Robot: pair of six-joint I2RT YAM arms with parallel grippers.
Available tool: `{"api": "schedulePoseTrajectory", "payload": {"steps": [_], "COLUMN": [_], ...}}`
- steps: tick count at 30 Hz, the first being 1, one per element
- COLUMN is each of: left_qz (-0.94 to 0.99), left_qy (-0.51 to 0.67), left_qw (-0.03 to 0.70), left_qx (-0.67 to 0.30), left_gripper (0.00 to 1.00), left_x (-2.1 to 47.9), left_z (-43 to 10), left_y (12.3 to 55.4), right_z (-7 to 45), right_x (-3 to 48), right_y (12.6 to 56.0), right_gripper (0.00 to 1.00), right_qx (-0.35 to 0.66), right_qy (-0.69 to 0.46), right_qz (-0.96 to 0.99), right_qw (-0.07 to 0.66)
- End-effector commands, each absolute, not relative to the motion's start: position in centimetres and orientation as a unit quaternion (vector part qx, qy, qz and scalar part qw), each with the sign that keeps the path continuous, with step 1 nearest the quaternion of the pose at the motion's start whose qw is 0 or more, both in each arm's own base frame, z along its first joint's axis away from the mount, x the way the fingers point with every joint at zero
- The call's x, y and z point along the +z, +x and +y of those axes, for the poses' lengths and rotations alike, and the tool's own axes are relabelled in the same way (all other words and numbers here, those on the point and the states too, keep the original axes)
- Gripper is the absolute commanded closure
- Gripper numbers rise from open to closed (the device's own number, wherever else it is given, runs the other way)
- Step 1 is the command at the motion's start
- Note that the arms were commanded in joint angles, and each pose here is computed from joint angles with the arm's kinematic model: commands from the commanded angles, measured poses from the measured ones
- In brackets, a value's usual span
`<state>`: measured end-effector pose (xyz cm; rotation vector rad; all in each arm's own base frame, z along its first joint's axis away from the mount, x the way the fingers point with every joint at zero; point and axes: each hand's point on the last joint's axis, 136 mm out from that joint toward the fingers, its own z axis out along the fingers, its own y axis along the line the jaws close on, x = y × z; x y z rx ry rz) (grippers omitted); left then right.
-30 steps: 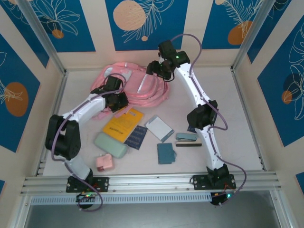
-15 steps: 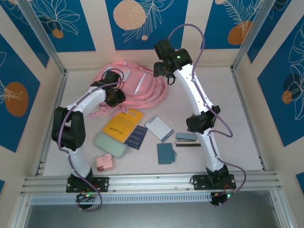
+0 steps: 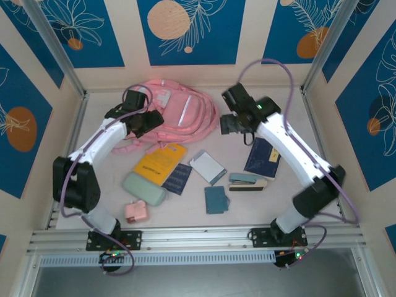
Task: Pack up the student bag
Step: Pick up the loose stationery from the middle-right of the table.
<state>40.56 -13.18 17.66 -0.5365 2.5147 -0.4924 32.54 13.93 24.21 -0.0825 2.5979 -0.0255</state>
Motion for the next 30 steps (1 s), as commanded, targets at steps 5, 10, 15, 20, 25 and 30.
{"api": "schedulePoseTrajectory", "payload": {"steps": [5, 10, 15, 20, 25, 30], "left_qz": [0.940, 0.959, 0.965, 0.973, 0.980, 0.978], "left_qy": [-0.175, -0.153, -0.147, -0.092, -0.010, 0.024], "left_qw": [0.245, 0.203, 0.160, 0.147, 0.129, 0.115], "left_qx": [-0.164, -0.128, -0.145, -0.154, -0.149, -0.172], "left_gripper": [0.25, 0.22, 0.21, 0.22, 0.22, 0.22], "left_x": [18.3, 16.2, 13.4, 12.1, 11.4, 10.2], "left_z": [-12.2, -11.4, -12.1, -14.7, -19.3, -22.5], "left_y": [33.6, 28.8, 25.8, 25.3, 24.4, 24.0], "right_z": [18.2, 18.7, 20.6, 21.0, 14.9, 10.1], "right_x": [20.8, 19.1, 16.9, 14.8, 12.6, 10.4], "right_y": [28.2, 26.0, 24.7, 24.9, 25.2, 21.8], "right_gripper": [0.16, 0.16, 0.13, 0.10, 0.11, 0.21], "right_qx": [0.218, 0.250, 0.279, 0.258, 0.173, 0.138], "right_qy": [-0.050, -0.046, -0.058, -0.059, 0.089, 0.328], "right_qz": [0.940, 0.942, 0.944, 0.954, 0.972, 0.932], "right_qw": [0.259, 0.220, 0.166, 0.143, 0.131, 0.069]}}
